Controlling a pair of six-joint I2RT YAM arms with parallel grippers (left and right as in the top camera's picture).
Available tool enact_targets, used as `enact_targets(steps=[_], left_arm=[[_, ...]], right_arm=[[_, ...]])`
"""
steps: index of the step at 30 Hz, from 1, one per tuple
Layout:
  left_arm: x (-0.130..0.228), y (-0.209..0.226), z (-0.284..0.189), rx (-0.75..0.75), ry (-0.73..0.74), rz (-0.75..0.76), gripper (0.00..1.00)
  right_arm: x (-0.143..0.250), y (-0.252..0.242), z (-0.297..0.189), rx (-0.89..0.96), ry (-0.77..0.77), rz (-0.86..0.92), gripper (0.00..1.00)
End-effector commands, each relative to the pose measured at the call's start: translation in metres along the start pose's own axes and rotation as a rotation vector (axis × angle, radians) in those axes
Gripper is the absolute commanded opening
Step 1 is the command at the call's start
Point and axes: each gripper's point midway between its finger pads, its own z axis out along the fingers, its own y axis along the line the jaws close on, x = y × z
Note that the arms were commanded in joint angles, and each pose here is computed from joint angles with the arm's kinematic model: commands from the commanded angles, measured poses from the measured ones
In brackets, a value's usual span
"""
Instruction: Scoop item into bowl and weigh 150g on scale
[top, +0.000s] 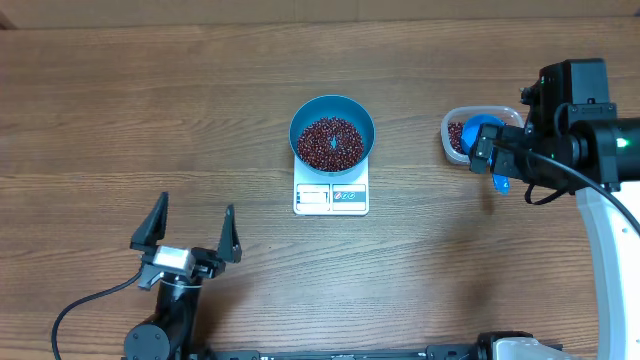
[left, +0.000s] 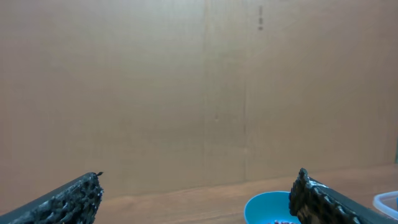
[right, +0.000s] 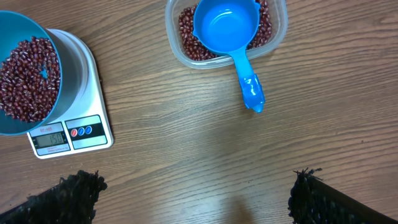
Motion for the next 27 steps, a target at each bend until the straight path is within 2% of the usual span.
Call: enact_targets(steps=[1, 14, 27], left_arm=[[0.006, 0.008, -0.002, -0.019, 0.020, -0.043, 0.99], [0.095, 0.036, -0.025, -0.168, 0.382, -0.165, 1.00], [0.094, 0.036, -0.024, -0.170, 0.376, -0.162, 1.00]], right_arm=[[-0.007, -0.001, -0.005, 0.004, -0.028, -0.012, 1.00], [-0.007, -0.001, -0.005, 0.004, -0.028, -0.012, 1.00], [-0.007, -0.001, -0.005, 0.004, -0.028, -0.012, 1.00]])
